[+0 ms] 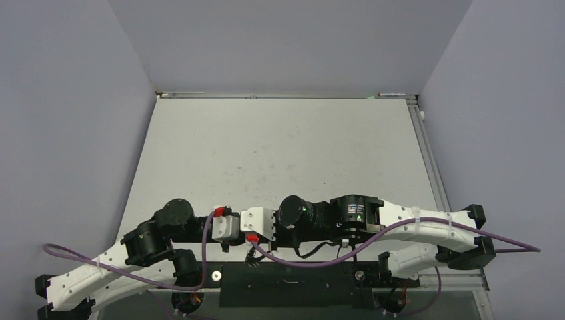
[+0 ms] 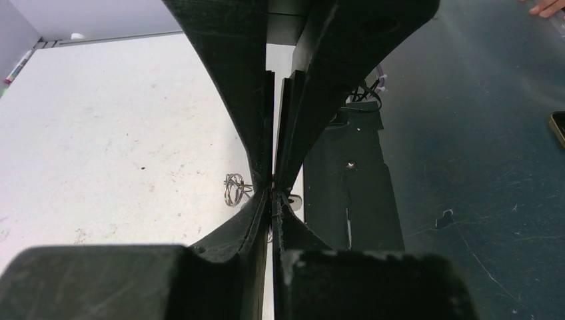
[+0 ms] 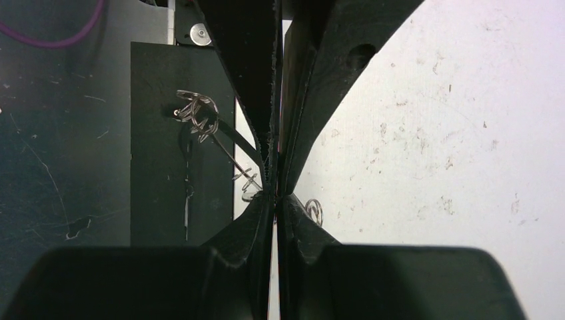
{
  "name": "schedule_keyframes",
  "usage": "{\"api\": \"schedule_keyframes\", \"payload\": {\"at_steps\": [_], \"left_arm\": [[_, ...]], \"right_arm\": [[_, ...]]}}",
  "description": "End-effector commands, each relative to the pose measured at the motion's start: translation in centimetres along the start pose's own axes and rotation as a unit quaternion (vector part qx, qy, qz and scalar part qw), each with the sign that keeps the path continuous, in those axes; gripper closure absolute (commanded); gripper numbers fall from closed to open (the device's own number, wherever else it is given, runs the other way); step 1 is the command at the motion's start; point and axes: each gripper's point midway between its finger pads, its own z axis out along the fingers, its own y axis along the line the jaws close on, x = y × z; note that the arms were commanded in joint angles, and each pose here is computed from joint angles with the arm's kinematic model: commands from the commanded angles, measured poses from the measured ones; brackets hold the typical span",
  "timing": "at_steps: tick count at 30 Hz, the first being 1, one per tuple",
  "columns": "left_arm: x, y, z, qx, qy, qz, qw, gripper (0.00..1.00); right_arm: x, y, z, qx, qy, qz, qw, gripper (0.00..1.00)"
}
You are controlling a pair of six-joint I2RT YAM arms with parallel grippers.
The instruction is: Put the keys on the keyring
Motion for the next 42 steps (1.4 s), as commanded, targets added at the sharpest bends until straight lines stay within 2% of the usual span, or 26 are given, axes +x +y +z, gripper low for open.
{"api": "schedule_keyframes", "payload": {"at_steps": [1,6,7,10,13,17,22,37,42], "left_arm": [[-1.4,0.3,0.1,-0.004,-0.029,0.009,1.0,1.0],[-2.2,0.1,0.0,-0.004,-0.056,0.005,0.998,1.0],[-2.3,0.1,-0.1,-0.006,-0.063,0.005,0.998,1.0],[-2.7,0.0,-0.5,-0.01,-0.08,0.004,0.997,1.0],[-2.9,0.0,-0.8,-0.014,-0.09,0.003,0.996,1.0],[-2.8,0.0,-0.8,-0.016,-0.094,0.001,0.995,1.0],[-2.9,-0.1,-0.7,-0.012,-0.099,0.0,0.995,1.0],[-2.8,-0.2,-0.9,-0.013,-0.106,-0.002,0.994,1.0],[-2.9,-0.3,-1.0,-0.013,-0.107,-0.002,0.994,1.0]], "right_arm": [[-2.5,-0.6,-1.6,0.017,-0.056,-0.001,0.998,0.95],[-2.2,-0.8,-1.6,0.026,-0.059,0.007,0.998,0.94],[-2.1,-0.9,-1.7,0.029,-0.063,0.011,0.998,0.9],[-2.0,-1.7,-2.7,0.056,-0.082,0.027,0.995,0.59],[-2.3,-1.8,-4.1,0.063,-0.115,0.041,0.991,0.49],[-3.3,-1.7,-6.2,0.063,-0.18,0.062,0.98,0.5],[-3.5,-1.2,-6.0,0.056,-0.224,0.08,0.97,0.53],[-3.2,-0.8,-2.0,0.054,-0.215,0.086,0.971,0.65],[-2.8,-0.6,-1.4,0.048,-0.208,0.086,0.973,0.67]]}}
